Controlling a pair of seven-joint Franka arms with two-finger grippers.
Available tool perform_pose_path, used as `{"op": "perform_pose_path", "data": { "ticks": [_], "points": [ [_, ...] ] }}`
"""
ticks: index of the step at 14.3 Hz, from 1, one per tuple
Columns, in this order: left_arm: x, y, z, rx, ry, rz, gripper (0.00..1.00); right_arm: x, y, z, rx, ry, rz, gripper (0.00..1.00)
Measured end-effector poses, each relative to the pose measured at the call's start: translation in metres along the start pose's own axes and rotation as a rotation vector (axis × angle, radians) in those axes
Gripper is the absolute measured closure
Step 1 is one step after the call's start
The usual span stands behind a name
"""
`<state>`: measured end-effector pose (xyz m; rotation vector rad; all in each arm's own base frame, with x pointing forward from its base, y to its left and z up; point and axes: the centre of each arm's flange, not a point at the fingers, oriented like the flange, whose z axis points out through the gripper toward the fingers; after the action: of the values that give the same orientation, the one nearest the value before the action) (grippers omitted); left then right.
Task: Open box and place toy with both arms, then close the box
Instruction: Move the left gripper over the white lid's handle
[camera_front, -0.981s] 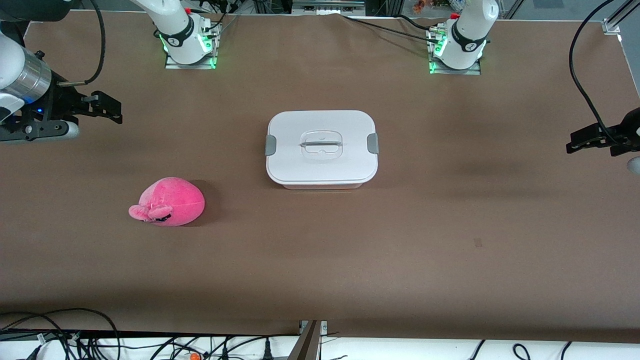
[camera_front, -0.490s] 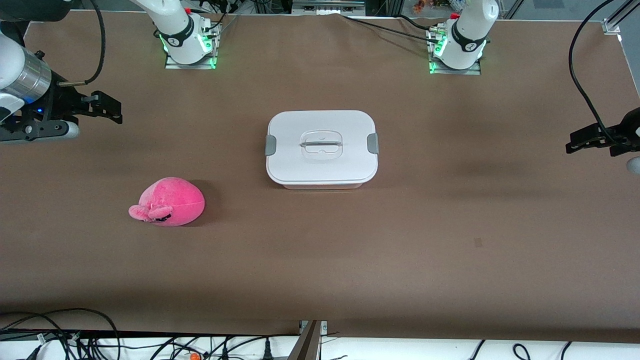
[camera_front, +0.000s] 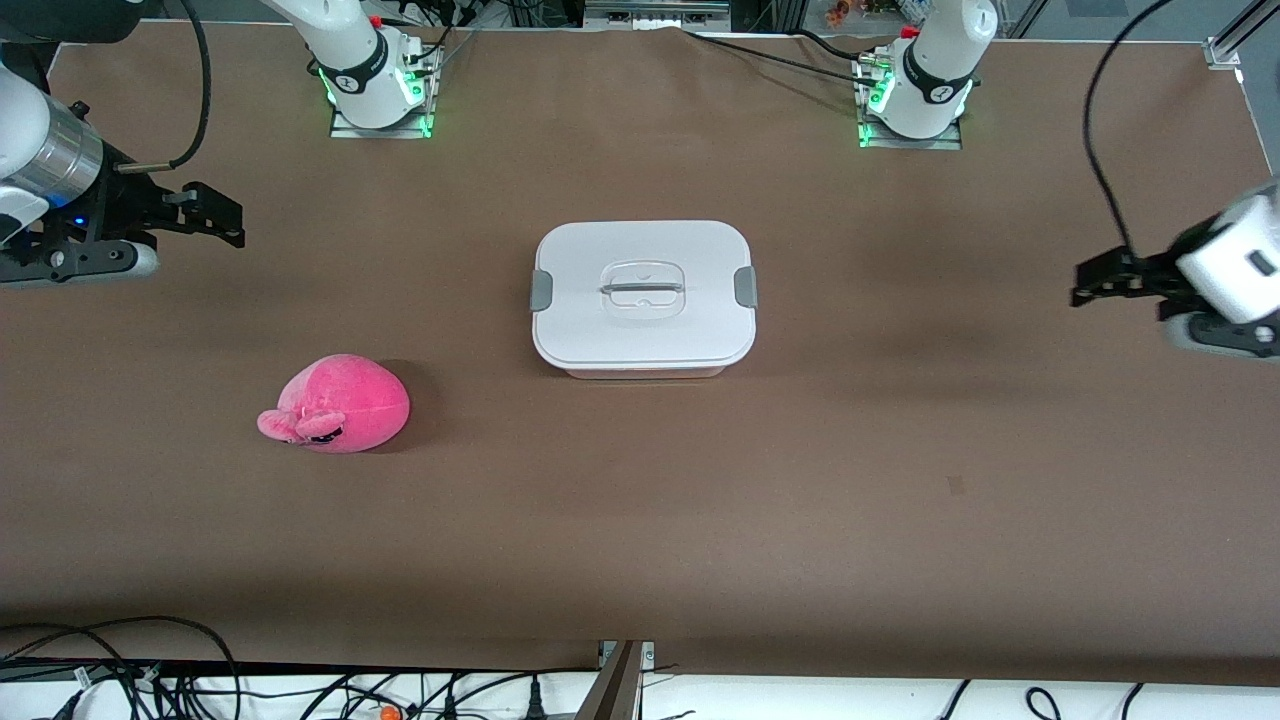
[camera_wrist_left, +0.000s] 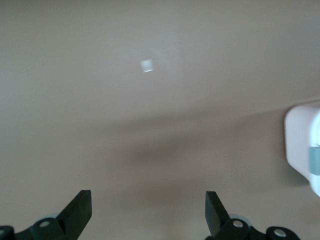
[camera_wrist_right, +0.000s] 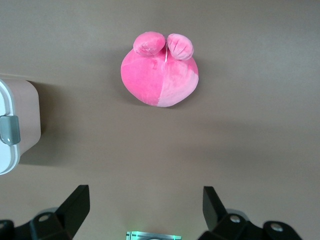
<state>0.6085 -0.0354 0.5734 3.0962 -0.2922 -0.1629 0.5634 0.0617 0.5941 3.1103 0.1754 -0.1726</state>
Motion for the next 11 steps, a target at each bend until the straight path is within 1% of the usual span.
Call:
{"op": "perform_pose_path", "data": {
  "ticks": [3, 6, 8, 10, 11],
  "points": [
    [0.005, 0.087, 0.002, -0.002, -0.004, 0.141, 0.00, 0.000, 0.000, 0.000, 0.000, 0.000, 0.000, 0.00],
    [-0.002, 0.183, 0.010, -0.018, -0.018, 0.293, 0.00, 0.000, 0.000, 0.000, 0.000, 0.000, 0.000, 0.00],
    [-0.006, 0.237, 0.029, -0.017, -0.050, 0.379, 0.00, 0.000, 0.000, 0.000, 0.000, 0.000, 0.000, 0.00],
    [-0.005, 0.289, 0.062, -0.026, -0.091, 0.455, 0.00, 0.000, 0.000, 0.000, 0.000, 0.000, 0.000, 0.00],
    [-0.004, 0.315, 0.080, -0.026, -0.092, 0.491, 0.00, 0.000, 0.000, 0.000, 0.000, 0.000, 0.000, 0.00]
  ]
}}
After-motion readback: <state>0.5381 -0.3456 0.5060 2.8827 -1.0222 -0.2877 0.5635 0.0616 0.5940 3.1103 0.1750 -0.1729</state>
